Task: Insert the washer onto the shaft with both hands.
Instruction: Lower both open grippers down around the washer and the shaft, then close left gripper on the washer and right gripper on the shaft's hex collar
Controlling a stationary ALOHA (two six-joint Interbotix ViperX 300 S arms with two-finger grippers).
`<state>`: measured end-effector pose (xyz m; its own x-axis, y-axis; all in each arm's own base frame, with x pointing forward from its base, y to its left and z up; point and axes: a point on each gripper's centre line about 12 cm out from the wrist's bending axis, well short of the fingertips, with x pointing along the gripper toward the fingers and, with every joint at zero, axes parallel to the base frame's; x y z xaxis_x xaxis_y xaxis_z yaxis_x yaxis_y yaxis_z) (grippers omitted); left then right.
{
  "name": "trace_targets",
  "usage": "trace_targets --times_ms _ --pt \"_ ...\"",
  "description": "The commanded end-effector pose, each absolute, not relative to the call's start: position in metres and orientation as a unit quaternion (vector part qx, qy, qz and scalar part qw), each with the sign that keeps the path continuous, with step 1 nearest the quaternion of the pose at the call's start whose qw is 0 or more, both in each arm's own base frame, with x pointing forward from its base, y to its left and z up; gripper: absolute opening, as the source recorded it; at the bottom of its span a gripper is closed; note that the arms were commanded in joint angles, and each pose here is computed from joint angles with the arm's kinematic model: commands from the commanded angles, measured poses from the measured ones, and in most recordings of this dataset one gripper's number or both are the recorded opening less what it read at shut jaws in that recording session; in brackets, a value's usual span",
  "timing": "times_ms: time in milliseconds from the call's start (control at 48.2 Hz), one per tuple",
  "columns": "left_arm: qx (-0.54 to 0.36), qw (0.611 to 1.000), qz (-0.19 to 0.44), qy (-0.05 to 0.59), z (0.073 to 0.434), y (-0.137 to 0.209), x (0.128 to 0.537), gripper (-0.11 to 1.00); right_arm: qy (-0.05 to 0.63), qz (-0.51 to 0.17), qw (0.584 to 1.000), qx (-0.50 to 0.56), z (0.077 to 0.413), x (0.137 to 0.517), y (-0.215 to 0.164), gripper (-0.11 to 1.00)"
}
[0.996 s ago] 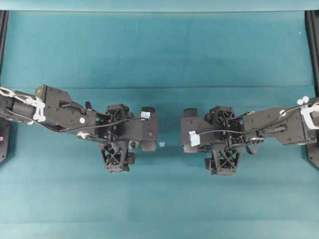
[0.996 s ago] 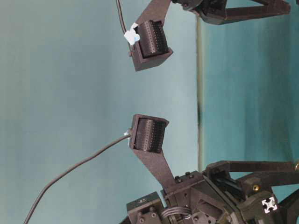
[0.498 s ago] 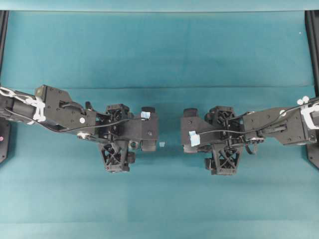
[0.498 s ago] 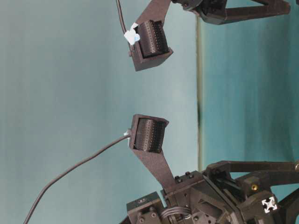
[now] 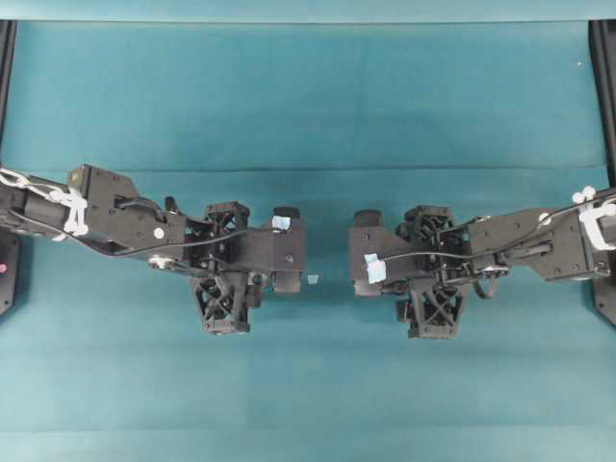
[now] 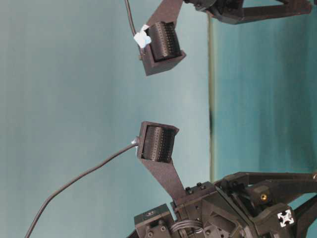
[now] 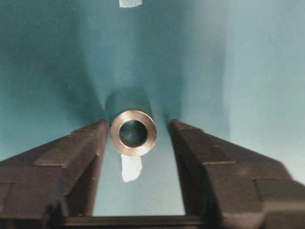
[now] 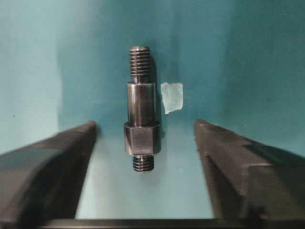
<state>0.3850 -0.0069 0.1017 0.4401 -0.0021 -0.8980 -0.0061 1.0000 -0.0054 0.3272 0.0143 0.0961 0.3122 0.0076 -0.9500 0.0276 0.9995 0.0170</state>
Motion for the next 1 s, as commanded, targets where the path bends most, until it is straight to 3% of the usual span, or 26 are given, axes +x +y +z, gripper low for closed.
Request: trace_targets --times_ms 0,166,332,975 --pt "-0.002 0.851 0.000 0.525 0.1040 -0.0074 0.3865 0.50 0.584 -0.010 0.811 0.020 0.0968 0.3289 0.0134 0.30" --pt "-0.003 0.851 0.001 0.525 0.1040 -0.0074 0.3865 0.40 0.588 -0.009 0.809 0.018 0.0934 0.3289 0.0129 0.10" --pt "0.000 0.852 -0.002 0.523 0.1050 -0.0092 0.3869 0.38 0.587 -0.010 0.809 0.019 0.0938 0.3294 0.0129 0.00" --pt "0.001 0.856 -0.005 0.517 0.1056 -0.0110 0.3876 0.38 0.589 -0.011 0.808 0.020 0.0933 0.3286 0.0129 0.00"
